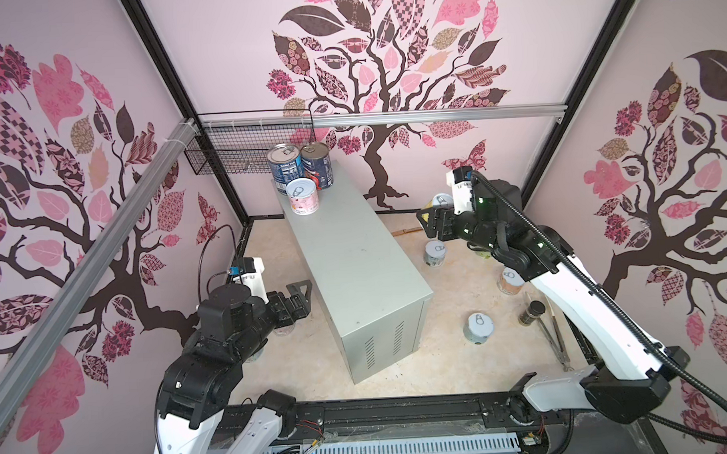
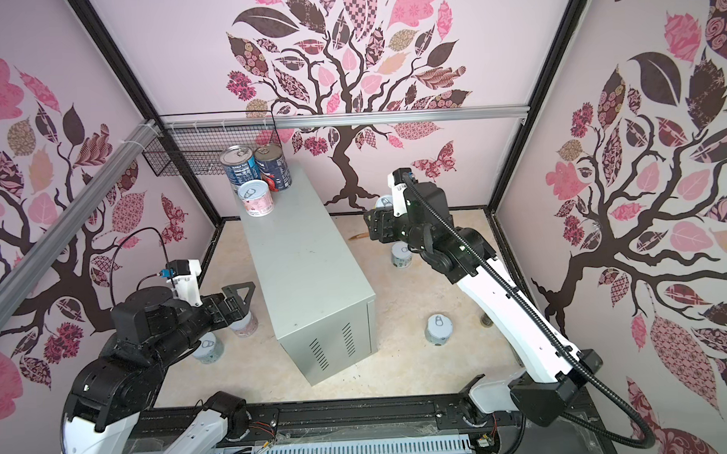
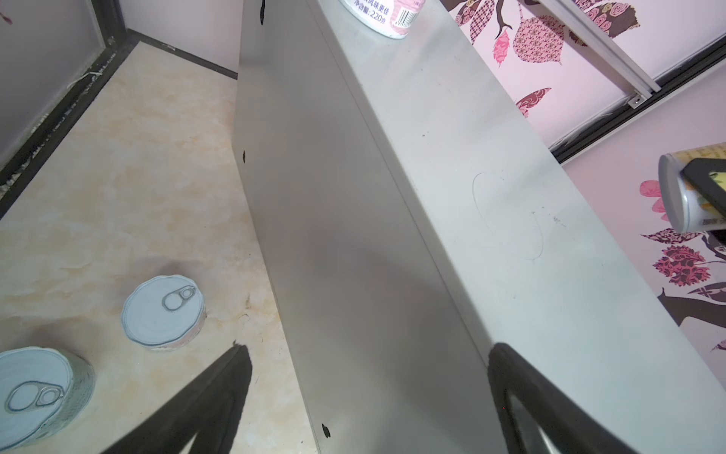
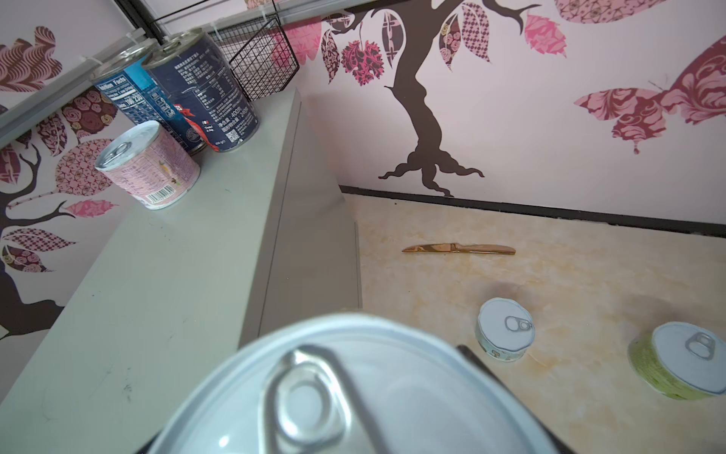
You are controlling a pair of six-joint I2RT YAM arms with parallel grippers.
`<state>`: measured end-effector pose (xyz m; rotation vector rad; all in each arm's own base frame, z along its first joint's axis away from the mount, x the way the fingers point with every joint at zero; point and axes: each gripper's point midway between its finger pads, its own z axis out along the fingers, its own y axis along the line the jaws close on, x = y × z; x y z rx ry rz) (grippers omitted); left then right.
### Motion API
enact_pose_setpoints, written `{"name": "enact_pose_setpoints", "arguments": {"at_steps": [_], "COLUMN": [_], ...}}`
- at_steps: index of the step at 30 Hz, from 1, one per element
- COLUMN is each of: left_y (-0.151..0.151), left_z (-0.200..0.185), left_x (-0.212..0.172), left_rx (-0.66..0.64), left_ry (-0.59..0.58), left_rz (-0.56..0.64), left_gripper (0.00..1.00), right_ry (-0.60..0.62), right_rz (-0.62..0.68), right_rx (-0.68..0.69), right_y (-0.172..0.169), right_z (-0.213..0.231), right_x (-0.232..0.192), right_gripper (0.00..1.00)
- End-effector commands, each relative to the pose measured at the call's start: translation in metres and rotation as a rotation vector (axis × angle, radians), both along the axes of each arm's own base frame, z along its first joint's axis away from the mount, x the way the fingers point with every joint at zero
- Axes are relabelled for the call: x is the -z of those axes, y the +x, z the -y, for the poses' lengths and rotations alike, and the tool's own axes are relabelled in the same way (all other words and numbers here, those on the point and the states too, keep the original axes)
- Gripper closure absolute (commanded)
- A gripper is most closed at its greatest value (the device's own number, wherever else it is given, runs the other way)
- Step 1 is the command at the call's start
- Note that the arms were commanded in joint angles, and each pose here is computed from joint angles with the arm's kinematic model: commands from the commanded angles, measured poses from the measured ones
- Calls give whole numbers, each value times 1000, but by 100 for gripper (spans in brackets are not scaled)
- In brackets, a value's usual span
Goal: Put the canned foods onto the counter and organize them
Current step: 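Carry the teal-labelled can over the cabinet top with the right gripper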
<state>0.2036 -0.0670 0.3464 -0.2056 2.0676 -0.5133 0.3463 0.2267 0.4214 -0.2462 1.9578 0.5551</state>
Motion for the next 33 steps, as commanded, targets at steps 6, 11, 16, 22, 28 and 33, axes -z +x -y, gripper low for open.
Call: {"name": "enact_pose_setpoints", "arguments": {"at_steps": [6, 11, 16, 22, 28, 33], "left_y": [9, 13, 13, 10, 5, 3], "left_z": [0, -7, -11, -17, -19, -17], "left_x": [-22, -18, -10, 15, 46, 70], "left_rx": [2, -31, -45, -59, -59, -43], "left_ry": [21, 62, 84, 118, 142, 149], "left_rz": [96, 109, 109, 79, 17, -36], "left_gripper": [2, 2, 2, 3, 3, 3], "right_ry": [-77, -94, -67, -77, -90, -70], "right_rz": [85, 104, 157, 204, 231, 245], "right_rx": [-138, -195, -254, -343, -370, -373], "right_y": [16, 26, 35, 47, 63, 78], "right_z": [-66, -89, -111, -138, -158, -172], "right_x": [-31, -42, -50, -45, -42, -33], "right_gripper": [43, 42, 42, 44, 44, 47]}}
